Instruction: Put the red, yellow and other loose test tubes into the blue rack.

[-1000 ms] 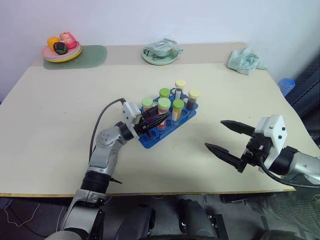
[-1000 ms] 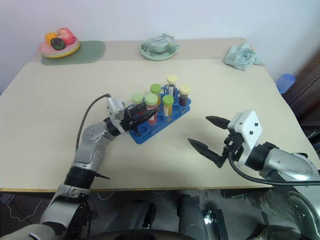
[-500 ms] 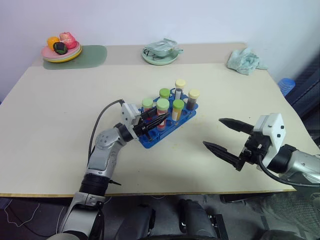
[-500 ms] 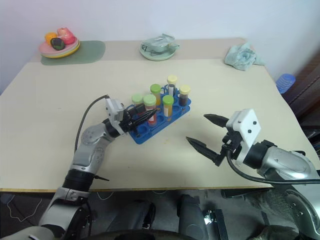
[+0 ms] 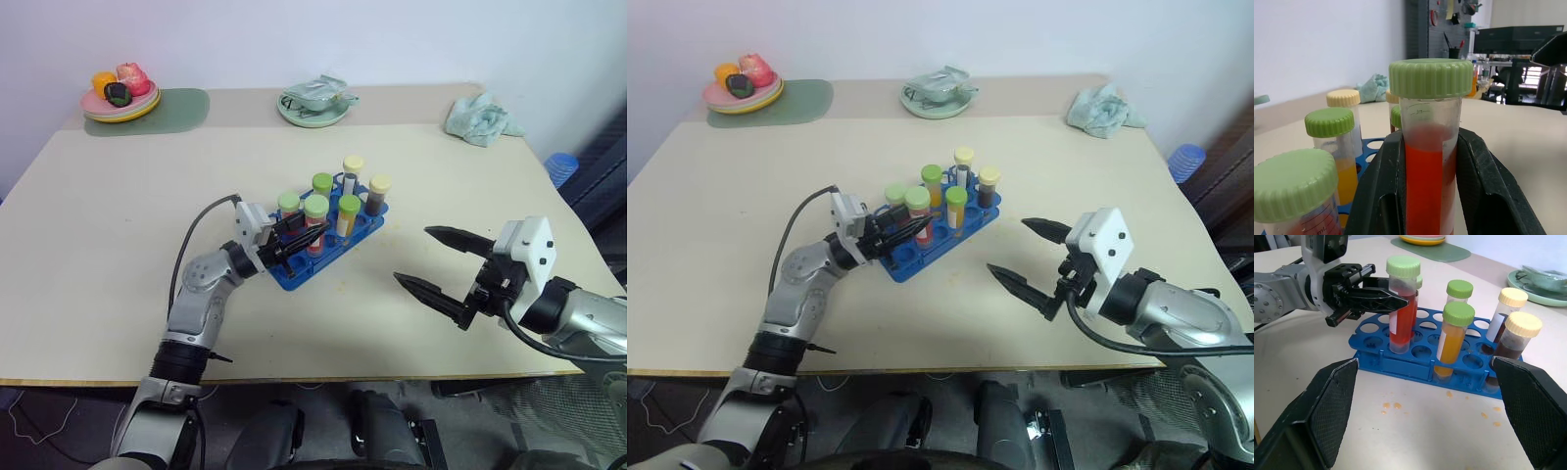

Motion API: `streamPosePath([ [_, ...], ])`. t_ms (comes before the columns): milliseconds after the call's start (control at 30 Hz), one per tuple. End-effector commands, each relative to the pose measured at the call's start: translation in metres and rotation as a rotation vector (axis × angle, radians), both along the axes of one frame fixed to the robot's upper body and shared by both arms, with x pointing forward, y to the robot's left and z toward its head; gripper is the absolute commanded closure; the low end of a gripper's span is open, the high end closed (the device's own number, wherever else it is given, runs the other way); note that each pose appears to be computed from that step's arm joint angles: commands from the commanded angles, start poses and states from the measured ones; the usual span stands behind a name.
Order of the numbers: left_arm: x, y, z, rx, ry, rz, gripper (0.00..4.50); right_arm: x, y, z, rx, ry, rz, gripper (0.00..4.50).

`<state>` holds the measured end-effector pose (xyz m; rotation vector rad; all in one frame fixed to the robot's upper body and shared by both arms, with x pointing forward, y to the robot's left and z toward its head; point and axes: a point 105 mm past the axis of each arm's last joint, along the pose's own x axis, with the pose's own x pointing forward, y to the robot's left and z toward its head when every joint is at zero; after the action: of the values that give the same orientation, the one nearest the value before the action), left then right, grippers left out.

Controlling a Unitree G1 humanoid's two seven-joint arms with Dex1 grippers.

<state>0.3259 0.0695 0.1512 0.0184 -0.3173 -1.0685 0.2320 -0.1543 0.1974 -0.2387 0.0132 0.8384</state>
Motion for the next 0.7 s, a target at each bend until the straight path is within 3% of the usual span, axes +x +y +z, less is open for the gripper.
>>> streamPosePath([
  [33, -0.002, 0.004, -0.024, 0.055, 0.093, -0.002, 3.66, -0.001, 0.001, 0.007, 0.008, -0.038, 0.009, 0.0],
  [500, -0.002, 0.001, -0.025, 0.1, 0.101, -0.022, 3.66, -0.002, 0.001, 0.005, 0.012, -0.037, 0.003, 0.0],
  [633, 0.001, 0.007, -0.018, 0.039, 0.084, -0.001, 3.66, -0.001, 0.001, 0.005, 0.014, -0.037, 0.005, 0.0],
  [700, -0.003, 0.006, -0.016, 0.023, 0.087, -0.036, 2.68, -0.001, 0.002, 0.006, 0.017, -0.038, 0.007, 0.0],
])
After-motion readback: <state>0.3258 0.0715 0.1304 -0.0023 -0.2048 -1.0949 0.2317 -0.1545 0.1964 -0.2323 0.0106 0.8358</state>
